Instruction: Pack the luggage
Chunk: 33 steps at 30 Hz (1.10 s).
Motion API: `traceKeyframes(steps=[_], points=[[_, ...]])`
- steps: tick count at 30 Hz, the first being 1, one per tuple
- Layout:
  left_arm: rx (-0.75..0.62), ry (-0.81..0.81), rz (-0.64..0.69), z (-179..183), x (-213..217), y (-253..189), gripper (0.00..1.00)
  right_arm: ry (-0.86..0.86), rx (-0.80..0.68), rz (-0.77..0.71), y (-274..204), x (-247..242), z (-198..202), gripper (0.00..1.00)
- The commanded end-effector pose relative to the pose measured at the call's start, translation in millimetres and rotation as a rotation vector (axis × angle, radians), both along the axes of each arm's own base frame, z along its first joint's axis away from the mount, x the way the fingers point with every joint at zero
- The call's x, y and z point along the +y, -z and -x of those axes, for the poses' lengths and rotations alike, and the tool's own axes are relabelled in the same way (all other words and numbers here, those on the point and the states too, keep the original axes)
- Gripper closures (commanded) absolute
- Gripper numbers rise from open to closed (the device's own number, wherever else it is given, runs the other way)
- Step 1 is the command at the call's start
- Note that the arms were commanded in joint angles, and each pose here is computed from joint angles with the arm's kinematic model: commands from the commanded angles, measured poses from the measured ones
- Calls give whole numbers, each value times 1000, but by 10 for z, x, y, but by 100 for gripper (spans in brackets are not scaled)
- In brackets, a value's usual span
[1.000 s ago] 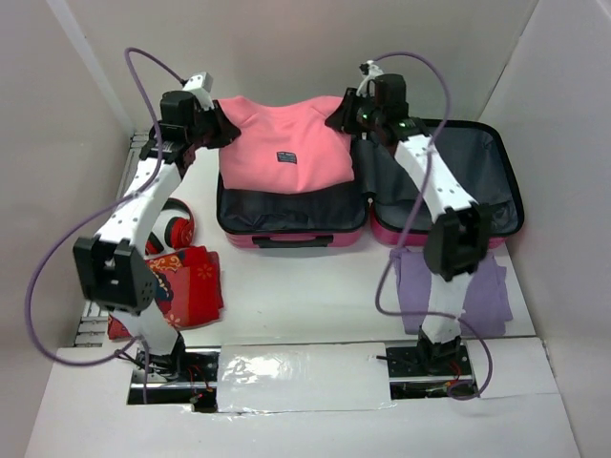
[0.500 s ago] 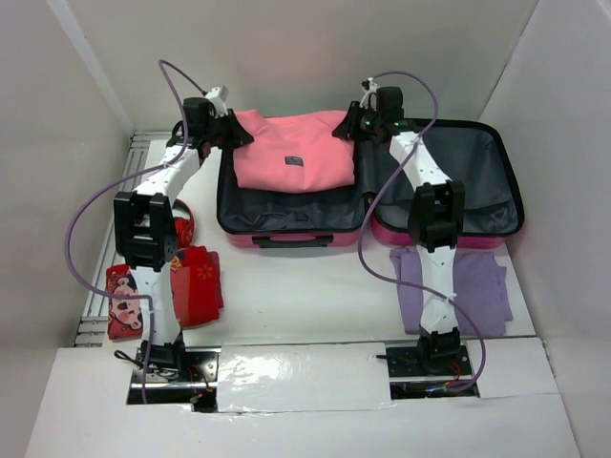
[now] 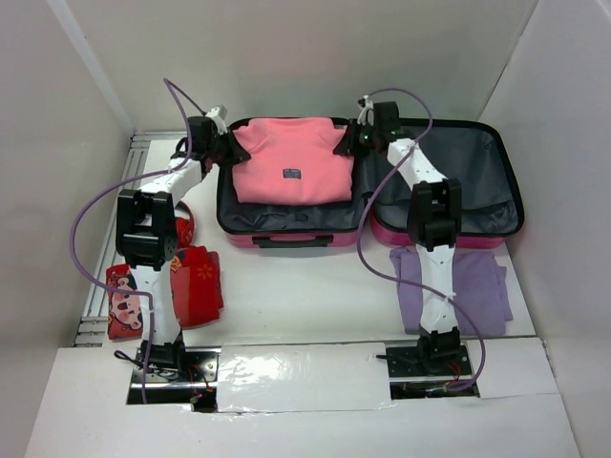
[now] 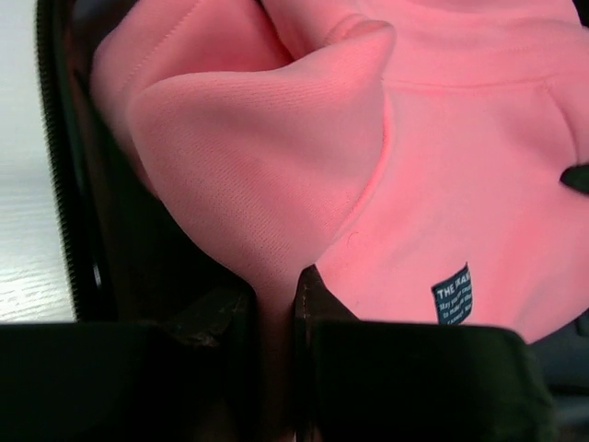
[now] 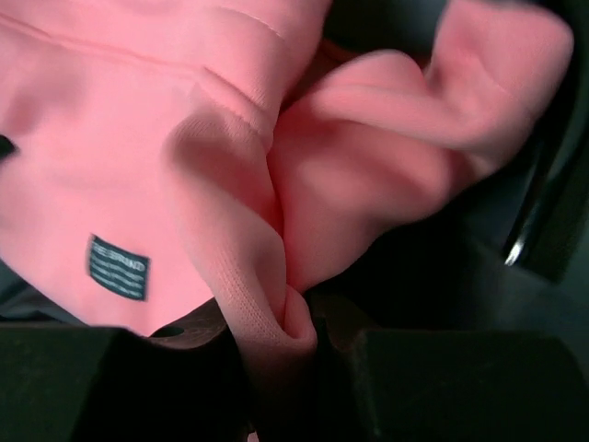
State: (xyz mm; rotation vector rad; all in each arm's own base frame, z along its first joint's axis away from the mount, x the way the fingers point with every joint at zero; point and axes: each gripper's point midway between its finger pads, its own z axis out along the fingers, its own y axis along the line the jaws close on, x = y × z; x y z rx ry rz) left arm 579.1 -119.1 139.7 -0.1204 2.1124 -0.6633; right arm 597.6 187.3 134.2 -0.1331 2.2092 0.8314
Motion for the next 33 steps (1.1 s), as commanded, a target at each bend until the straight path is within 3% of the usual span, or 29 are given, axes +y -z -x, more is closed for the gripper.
traceKeyframes(steps=[1,12,15,16,17,18,19,20,22,23,26,33], points=[[-63,-90,-65,-136,248,-67,100,2,18,57,126,0,143,100],[10,-115,-110,-2,292,142,100,58,80,93,284,-106,258,100],[47,-118,-107,25,290,184,99,53,71,98,156,-103,218,87],[38,-111,-101,10,274,143,92,55,53,110,76,-119,187,81],[53,-110,-103,35,275,170,85,56,32,106,-32,-109,125,63],[50,-110,-102,52,276,119,76,48,31,123,-75,-79,146,55],[15,-97,-109,42,227,-36,57,44,-4,123,-197,-74,98,48],[-1,-92,-116,46,231,-104,48,52,-16,126,-294,-89,101,37],[-30,-98,-125,45,253,-299,31,51,-66,123,-550,-90,87,27],[-70,-92,-120,54,200,-509,16,47,-97,125,-728,-99,112,23],[-152,-70,-106,63,161,-955,0,62,-174,134,-1172,-106,185,1],[-374,-38,-76,396,39,-2101,0,218,-324,226,-2075,-498,539,0]])
